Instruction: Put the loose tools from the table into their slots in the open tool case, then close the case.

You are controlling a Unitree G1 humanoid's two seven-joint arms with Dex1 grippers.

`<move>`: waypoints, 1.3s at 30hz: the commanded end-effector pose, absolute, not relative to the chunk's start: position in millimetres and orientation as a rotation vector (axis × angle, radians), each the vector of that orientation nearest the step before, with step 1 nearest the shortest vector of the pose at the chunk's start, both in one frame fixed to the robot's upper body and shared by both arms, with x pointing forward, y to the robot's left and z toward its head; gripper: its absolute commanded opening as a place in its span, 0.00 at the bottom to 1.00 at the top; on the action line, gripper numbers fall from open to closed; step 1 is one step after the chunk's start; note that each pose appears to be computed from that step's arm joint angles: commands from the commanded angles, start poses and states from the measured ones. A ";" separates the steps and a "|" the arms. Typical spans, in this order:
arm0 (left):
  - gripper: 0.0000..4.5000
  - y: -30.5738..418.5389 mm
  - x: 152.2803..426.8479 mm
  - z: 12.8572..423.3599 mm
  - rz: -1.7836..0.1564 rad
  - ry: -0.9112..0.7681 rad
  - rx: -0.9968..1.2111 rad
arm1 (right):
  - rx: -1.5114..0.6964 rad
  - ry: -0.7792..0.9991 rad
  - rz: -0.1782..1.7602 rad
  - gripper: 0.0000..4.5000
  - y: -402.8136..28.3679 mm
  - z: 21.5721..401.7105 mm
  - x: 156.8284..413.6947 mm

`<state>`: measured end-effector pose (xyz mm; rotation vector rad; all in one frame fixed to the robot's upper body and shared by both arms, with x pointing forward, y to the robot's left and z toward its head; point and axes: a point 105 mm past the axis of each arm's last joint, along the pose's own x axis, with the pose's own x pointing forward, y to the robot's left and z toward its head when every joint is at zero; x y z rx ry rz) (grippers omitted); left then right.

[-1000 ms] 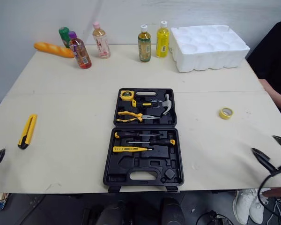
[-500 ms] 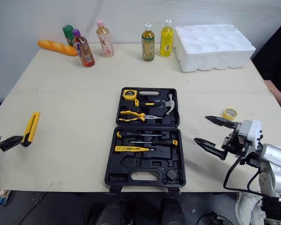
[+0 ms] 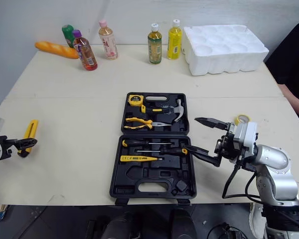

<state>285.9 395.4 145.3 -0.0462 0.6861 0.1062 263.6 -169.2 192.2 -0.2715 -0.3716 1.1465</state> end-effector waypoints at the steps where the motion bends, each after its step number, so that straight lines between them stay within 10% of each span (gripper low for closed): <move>1: 0.99 402.7 292.1 148.8 0.123 0.671 -0.022 | -0.286 -0.405 1.164 1.00 -160.6 200.0 260.2; 15: 0.99 404.3 310.7 118.3 0.098 0.755 -0.056 | -0.306 -0.410 1.156 1.00 -153.3 203.5 263.9; 24: 0.28 400.0 294.1 105.4 0.078 0.815 -0.078 | -0.319 -0.402 1.135 1.00 -157.5 200.6 264.4; 39: 0.27 337.1 320.3 198.3 -0.365 0.291 0.321 | -0.398 -0.311 1.112 1.00 -176.7 191.4 256.7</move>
